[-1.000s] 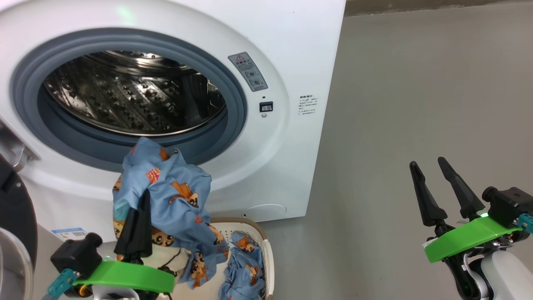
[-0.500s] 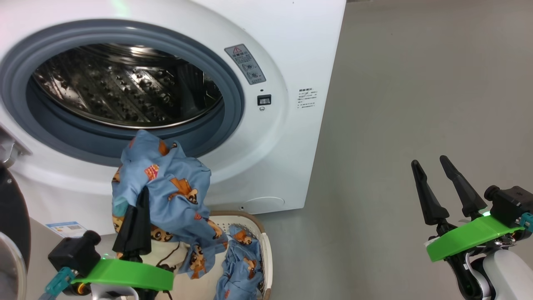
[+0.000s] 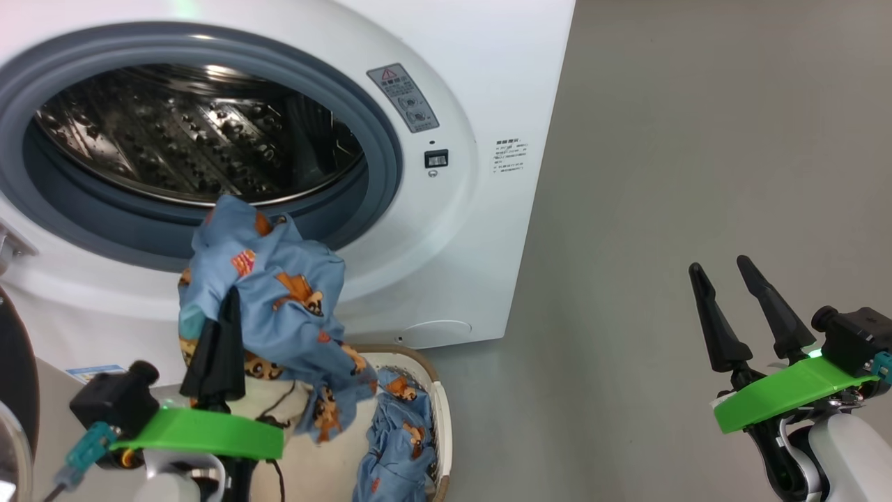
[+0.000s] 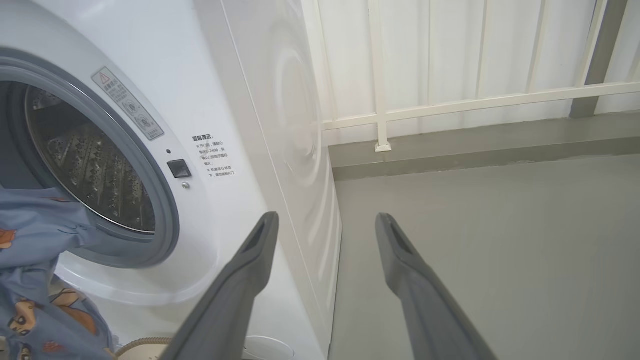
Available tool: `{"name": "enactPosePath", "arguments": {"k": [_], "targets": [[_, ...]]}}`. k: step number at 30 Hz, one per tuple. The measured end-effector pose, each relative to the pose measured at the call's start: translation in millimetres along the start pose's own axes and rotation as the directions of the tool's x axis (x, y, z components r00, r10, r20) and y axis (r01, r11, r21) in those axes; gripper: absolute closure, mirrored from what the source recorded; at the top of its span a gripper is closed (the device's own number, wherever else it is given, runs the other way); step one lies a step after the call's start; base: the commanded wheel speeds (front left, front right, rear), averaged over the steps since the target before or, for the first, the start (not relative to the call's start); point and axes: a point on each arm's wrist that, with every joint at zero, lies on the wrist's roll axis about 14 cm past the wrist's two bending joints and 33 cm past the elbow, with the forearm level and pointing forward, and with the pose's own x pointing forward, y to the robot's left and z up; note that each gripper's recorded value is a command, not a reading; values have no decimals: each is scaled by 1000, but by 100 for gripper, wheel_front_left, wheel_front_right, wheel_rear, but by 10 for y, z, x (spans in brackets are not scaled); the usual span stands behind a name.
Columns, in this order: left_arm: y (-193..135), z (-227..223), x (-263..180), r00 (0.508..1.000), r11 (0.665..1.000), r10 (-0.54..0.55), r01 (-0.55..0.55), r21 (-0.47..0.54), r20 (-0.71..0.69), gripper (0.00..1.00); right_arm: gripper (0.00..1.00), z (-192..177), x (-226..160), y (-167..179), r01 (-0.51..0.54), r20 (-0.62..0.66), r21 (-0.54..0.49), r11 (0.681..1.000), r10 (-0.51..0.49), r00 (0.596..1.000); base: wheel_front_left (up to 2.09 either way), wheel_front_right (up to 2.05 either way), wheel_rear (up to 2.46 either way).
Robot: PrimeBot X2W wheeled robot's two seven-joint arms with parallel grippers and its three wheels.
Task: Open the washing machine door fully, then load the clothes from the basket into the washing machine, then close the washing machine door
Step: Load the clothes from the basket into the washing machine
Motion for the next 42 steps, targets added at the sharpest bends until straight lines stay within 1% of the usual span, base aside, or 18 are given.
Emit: {"name": "enactPosePath", "arguments": {"k": [5, 10, 15, 23, 30, 35, 42], "targets": [[48, 17, 95, 1000, 1000, 6, -6, 4, 1, 100, 0, -27, 9, -17, 4, -7, 1, 1000, -4, 1000, 0, 0, 0], [105, 42, 295, 1000, 1000, 8, -8, 10, 4, 100, 0, -65, 52, -42, 8, -16, 1, 1000, -8, 1000, 0, 0, 0], [206, 35, 551, 1000, 999, 17, -17, 28, -6, 100, 0, -48, 156, -80, 5, -11, -11, 1000, -5, 1000, 0, 0, 0], [376, -12, 1054, 999, 999, 30, -29, 45, -14, 100, 0, -158, 289, -207, 21, -37, -24, 999, -22, 999, 0, 0, 0], [527, -265, 1424, 995, 997, 57, -53, 52, -78, 100, 0, -233, 365, -346, 47, -52, -37, 998, -49, 997, 0, 0, 0], [633, -407, 1680, 991, 995, 77, -69, 77, -110, 100, 0, -273, 373, -479, 77, -62, -55, 995, -81, 995, 0, 0, 0], [659, -527, 2069, 991, 993, 57, -44, 108, -122, 100, 0, -398, 404, -637, 107, -90, -79, 991, -114, 989, 0, 0, 0]]}}
